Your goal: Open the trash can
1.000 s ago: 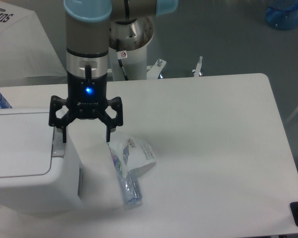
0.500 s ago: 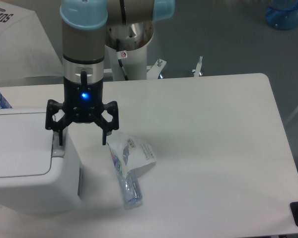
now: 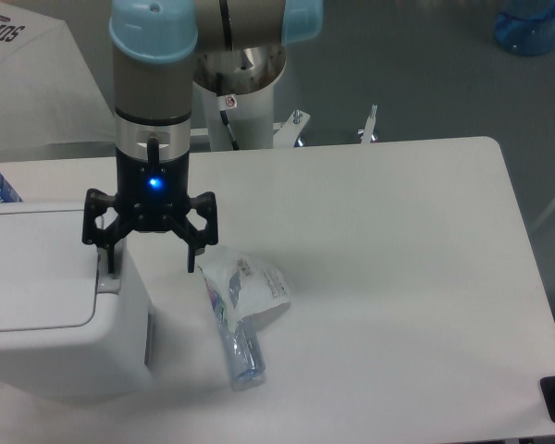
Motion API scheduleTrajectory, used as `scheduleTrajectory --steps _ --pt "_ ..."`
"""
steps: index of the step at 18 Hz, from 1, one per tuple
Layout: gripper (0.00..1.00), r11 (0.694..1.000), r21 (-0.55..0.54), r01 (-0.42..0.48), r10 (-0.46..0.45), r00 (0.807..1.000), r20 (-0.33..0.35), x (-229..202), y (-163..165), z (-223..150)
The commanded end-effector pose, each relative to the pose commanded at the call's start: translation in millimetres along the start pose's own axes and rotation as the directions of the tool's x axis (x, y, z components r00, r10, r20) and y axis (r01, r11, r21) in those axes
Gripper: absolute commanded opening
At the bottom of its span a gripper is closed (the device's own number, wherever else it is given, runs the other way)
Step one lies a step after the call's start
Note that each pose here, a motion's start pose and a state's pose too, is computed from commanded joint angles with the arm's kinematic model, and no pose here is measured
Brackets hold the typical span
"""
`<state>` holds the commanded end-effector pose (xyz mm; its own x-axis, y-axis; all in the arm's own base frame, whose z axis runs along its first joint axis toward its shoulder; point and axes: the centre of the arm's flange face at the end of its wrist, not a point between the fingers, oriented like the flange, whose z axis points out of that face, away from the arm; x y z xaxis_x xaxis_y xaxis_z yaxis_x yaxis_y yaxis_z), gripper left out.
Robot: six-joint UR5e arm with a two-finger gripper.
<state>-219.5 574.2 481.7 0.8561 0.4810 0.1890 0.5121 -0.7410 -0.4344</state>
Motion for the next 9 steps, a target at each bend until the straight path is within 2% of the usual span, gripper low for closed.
scheduleTrajectory --steps 9 --pt "1.00 1.000 0.003 -0.001 0.001 1.000 0.000 0.4 -0.4 -1.6"
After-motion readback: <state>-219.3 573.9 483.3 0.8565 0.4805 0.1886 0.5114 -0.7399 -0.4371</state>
